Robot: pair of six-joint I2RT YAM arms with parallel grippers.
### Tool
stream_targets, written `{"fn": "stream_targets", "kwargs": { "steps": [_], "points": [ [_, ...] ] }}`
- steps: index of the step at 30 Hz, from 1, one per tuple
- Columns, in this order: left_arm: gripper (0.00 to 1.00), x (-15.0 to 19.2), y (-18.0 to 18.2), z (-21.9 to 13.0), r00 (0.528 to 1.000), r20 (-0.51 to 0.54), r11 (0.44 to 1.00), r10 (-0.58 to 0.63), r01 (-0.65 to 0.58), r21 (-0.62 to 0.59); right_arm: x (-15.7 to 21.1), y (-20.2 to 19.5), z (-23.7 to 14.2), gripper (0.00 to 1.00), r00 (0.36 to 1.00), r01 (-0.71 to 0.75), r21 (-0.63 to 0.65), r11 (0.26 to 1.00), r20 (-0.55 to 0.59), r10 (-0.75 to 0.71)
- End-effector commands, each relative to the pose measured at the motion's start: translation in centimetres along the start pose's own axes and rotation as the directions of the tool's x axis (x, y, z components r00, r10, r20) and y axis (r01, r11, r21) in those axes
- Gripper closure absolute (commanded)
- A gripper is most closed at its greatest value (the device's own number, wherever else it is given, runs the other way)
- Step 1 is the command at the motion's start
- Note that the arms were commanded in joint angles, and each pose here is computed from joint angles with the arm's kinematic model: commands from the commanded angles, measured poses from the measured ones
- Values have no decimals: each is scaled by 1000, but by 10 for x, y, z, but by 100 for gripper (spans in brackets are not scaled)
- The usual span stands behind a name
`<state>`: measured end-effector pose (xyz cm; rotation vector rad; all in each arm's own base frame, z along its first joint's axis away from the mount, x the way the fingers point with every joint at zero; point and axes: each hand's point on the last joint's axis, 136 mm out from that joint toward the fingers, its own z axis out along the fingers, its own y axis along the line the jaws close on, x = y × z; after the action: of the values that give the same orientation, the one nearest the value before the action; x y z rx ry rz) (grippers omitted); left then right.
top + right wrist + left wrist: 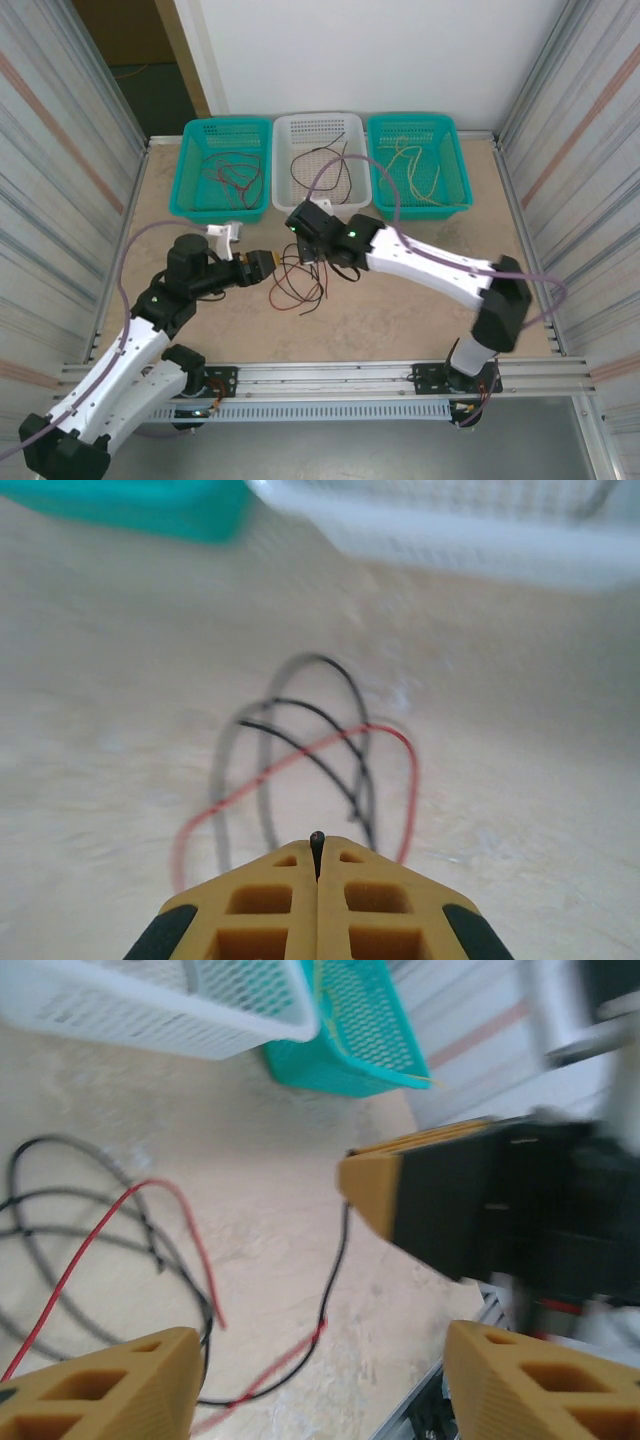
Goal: Untangle the cables
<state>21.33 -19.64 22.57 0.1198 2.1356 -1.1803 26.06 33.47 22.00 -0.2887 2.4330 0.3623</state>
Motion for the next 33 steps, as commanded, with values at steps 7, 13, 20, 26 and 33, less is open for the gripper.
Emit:
{"fn": "stream_targets", "kwargs": {
  "steps": [7,13,20,26,33],
  "points": [
    [29,-39,-80,20,967,105,919,230,-252,302,-77,16,-104,100,966,-34,-260,965,238,99],
    [29,-23,-109,35,949,78,868,306,-312,387,-103,12,-130,100,938,-111,-410,906,257,231],
    [48,-5,-106,59,944,-10,872,330,-301,386,-117,5,-146,100,917,-142,-481,865,265,298],
    [88,-10,-110,66,942,-9,874,337,-309,376,-120,-7,-154,100,894,-174,-499,849,281,349],
    [100,-45,-119,39,947,140,905,290,-319,280,-109,-36,-146,95,877,-230,-448,864,288,383]
  ]
}}
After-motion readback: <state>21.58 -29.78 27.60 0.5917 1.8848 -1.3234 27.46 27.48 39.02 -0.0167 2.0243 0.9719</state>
